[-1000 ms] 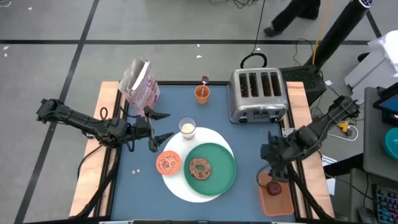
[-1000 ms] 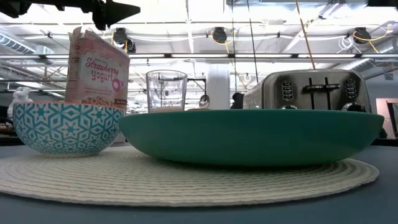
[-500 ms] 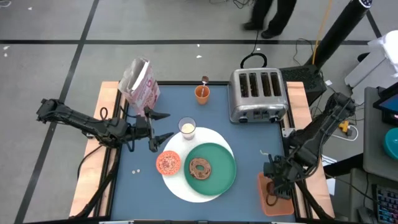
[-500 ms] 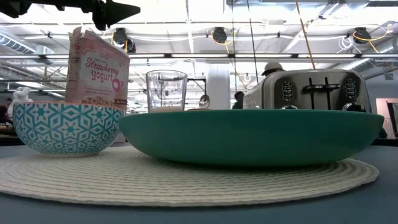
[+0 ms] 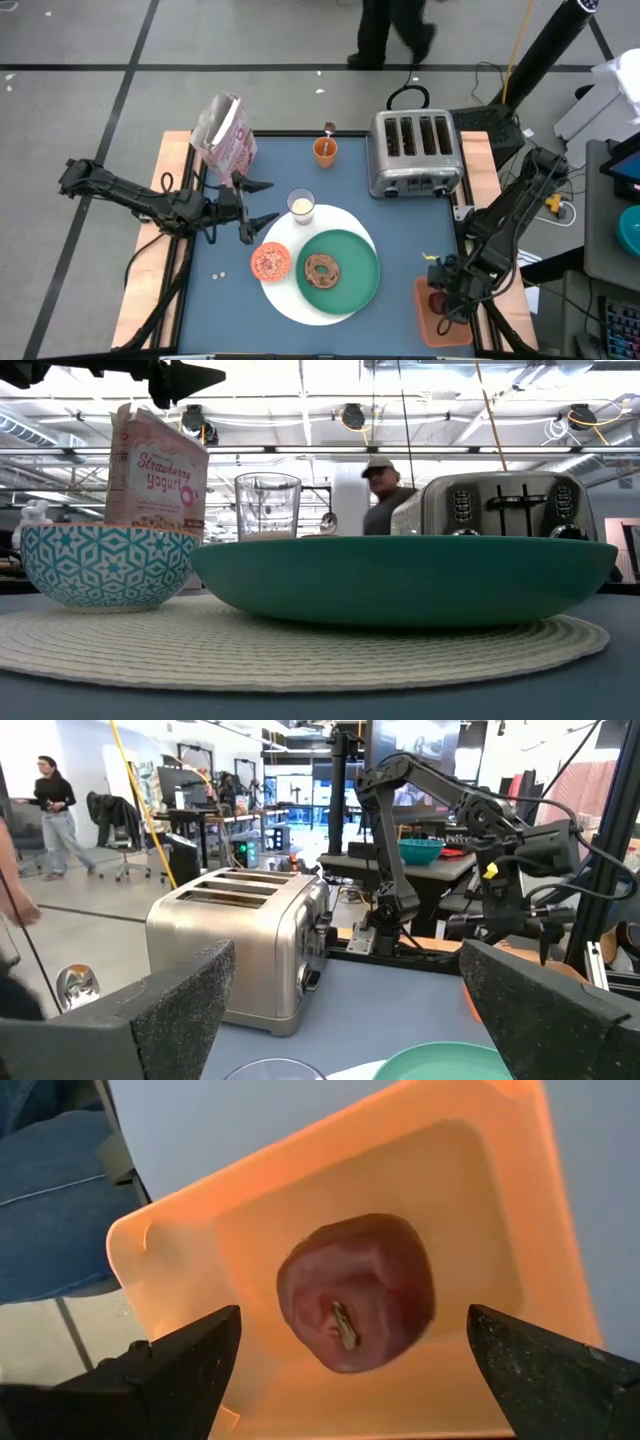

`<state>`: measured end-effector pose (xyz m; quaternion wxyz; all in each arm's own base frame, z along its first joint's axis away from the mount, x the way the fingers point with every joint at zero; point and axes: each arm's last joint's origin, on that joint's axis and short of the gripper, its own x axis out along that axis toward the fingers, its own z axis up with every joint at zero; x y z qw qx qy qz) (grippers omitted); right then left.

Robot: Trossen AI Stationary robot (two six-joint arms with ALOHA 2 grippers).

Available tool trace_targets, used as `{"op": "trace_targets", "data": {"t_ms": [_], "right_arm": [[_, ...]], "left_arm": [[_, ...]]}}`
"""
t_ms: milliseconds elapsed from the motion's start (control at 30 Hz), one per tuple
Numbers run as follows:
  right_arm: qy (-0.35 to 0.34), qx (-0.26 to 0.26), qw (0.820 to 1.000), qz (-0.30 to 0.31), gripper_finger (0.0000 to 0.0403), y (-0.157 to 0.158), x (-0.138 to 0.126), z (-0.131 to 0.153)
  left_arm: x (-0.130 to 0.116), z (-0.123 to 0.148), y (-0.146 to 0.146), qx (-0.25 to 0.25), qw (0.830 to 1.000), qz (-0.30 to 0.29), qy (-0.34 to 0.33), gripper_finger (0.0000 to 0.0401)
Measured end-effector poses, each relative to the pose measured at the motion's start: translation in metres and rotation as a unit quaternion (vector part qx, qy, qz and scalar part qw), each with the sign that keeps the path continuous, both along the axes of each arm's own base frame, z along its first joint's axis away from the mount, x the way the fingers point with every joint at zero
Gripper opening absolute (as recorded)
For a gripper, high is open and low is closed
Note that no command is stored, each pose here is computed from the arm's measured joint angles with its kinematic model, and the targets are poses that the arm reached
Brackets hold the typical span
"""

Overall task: Arrange a breakfast setting
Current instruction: Put the red apple on the white placemat on the right of the cup of milk

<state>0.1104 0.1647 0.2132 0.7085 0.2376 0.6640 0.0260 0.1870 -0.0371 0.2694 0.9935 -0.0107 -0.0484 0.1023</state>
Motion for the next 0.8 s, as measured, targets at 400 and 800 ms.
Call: {"op": "trace_targets", "data": {"t_ms": [400, 800], "right_arm": [[0.012, 0.015, 1.000, 0.002, 0.0380, -0.004, -0.004, -0.026], [0.031, 0.025, 0.999, 0.011, 0.0380, -0.004, -0.005, -0.028]], "left_arm": [[0.000, 0.000, 0.000, 0.000, 1.000, 0.000, 0.000, 0.0392], [0.000, 0.000, 0.000, 0.000, 1.000, 0.000, 0.000, 0.0392]]}}
